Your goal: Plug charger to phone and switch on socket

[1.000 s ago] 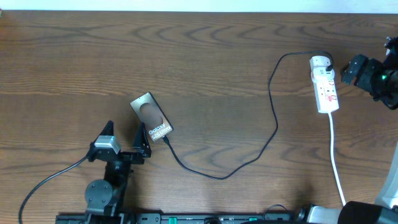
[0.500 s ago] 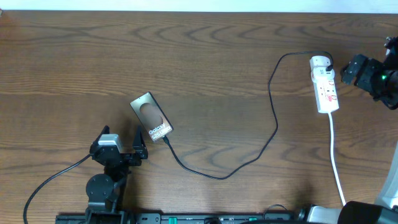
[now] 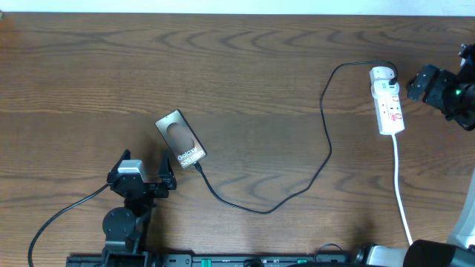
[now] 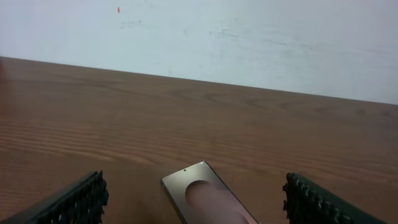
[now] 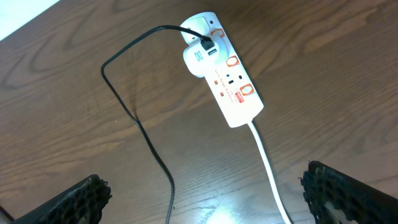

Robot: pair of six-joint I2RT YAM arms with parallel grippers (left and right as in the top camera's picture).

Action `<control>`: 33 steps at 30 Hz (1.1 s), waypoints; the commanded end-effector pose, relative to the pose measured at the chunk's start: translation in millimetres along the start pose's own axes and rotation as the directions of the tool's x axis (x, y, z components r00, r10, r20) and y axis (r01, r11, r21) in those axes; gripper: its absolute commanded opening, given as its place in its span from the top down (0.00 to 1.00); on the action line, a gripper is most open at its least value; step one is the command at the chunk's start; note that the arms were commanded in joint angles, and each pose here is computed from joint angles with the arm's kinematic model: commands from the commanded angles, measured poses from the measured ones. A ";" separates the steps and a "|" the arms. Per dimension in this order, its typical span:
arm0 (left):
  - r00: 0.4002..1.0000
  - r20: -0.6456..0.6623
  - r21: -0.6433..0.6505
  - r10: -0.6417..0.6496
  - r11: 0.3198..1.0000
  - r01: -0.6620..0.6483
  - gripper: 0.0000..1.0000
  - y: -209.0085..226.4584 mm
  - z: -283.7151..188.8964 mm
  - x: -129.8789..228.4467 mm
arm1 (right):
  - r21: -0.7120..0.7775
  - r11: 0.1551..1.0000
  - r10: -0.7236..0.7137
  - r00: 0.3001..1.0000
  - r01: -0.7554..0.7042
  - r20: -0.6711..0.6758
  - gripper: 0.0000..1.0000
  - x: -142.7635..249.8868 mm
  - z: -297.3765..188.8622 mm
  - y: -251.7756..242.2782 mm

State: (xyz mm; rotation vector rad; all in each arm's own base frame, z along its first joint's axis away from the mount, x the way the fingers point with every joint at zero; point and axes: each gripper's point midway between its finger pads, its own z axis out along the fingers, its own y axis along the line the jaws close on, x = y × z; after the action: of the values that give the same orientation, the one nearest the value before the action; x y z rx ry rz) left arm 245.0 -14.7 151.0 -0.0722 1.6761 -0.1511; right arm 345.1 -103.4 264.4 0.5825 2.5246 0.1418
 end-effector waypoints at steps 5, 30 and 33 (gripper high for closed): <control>0.999 -0.047 -0.050 0.013 0.999 -0.016 0.11 9.9 -0.2 13.9 | 0.005 1.000 0.008 1.000 -0.008 0.007 0.01 -1.1 -2.5 0.4; 0.999 -0.047 -0.050 0.013 0.999 -0.016 0.11 9.9 -0.2 13.9 | -0.187 0.917 -0.260 0.883 0.353 0.390 0.01 -4.6 -11.2 109.7; 0.999 -0.047 -0.050 0.013 0.999 -0.016 0.11 9.9 -0.2 13.9 | -0.187 0.806 -0.359 0.716 0.561 0.599 0.01 8.3 -24.6 158.5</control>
State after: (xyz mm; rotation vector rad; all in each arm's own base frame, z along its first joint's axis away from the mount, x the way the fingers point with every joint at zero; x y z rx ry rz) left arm 244.7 -14.6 152.0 -0.0725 1.6764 -0.1501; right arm 401.3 1.0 313.3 0.0467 2.0366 0.2041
